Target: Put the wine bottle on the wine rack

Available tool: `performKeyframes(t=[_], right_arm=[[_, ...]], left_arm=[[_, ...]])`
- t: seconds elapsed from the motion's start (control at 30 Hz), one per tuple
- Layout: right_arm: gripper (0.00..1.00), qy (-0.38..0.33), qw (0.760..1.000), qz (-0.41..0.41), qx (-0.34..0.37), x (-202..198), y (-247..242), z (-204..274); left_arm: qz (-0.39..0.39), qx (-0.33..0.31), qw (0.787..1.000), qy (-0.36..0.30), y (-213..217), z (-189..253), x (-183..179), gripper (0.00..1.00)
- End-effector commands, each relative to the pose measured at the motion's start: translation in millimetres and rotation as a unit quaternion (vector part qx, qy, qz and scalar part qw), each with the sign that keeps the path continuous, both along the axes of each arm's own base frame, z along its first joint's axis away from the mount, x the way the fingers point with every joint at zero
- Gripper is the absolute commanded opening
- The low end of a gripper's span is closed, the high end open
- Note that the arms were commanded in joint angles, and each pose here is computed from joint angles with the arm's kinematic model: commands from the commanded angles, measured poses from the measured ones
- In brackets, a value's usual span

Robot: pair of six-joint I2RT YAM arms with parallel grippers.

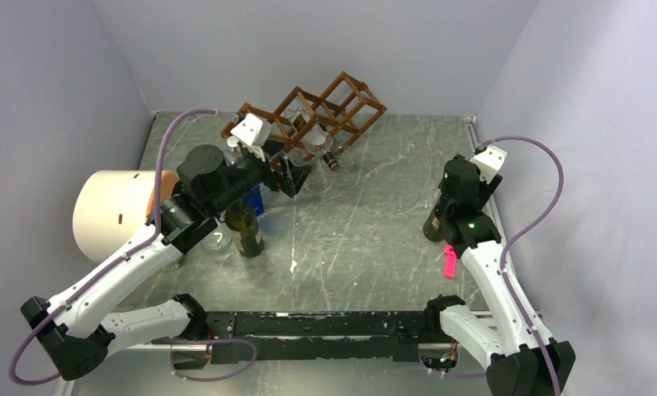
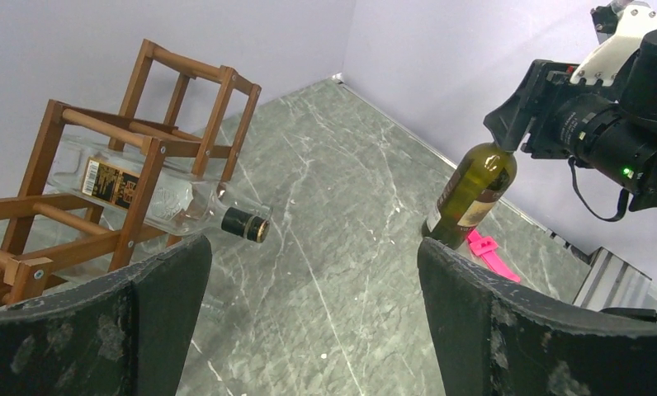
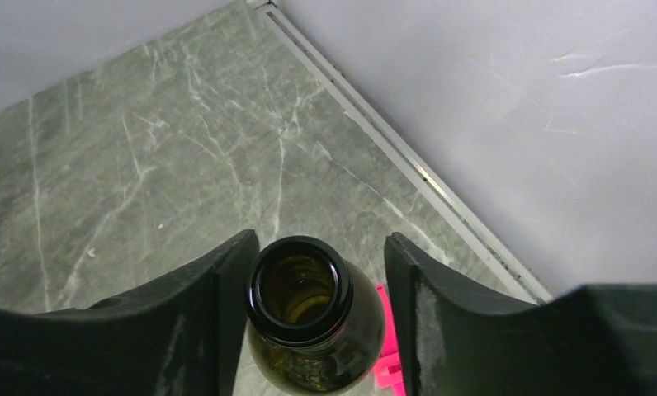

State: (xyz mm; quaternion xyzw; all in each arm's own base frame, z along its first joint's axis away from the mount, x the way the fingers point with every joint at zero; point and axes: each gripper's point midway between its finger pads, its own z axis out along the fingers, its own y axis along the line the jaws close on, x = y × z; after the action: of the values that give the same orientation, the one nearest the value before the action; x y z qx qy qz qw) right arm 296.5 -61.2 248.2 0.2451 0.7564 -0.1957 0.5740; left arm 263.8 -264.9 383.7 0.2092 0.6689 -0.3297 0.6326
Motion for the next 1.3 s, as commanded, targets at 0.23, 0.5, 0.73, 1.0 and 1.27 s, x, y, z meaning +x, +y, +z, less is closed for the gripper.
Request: performKeyframes(t=[0.23,0.5,0.73,1.0,1.27], right_arm=[[0.23,-0.042,0.999,0.014,0.001,9,3,18],[0.00,-0.061,0.989,0.124,0.043,20,41,44],[0.00,-0.078,0.971,0.211,0.084,29,76,61],[0.00,-0.086,0.942,0.298,0.127,31,113,67],[0.00,-0.082,0.918,0.353,0.159,24,136,72]], left_arm=[[-0.069,-0.034,0.997,-0.018,-24,22,-10,0.97],[-0.139,-0.043,0.989,-0.022,-60,25,-7,0.95],[-0.181,-0.038,0.983,-0.018,-93,16,0,0.94],[-0.234,0.008,0.971,-0.039,-130,-38,-7,0.97],[-0.254,-0.006,0.961,-0.111,-136,-106,-21,0.97]])
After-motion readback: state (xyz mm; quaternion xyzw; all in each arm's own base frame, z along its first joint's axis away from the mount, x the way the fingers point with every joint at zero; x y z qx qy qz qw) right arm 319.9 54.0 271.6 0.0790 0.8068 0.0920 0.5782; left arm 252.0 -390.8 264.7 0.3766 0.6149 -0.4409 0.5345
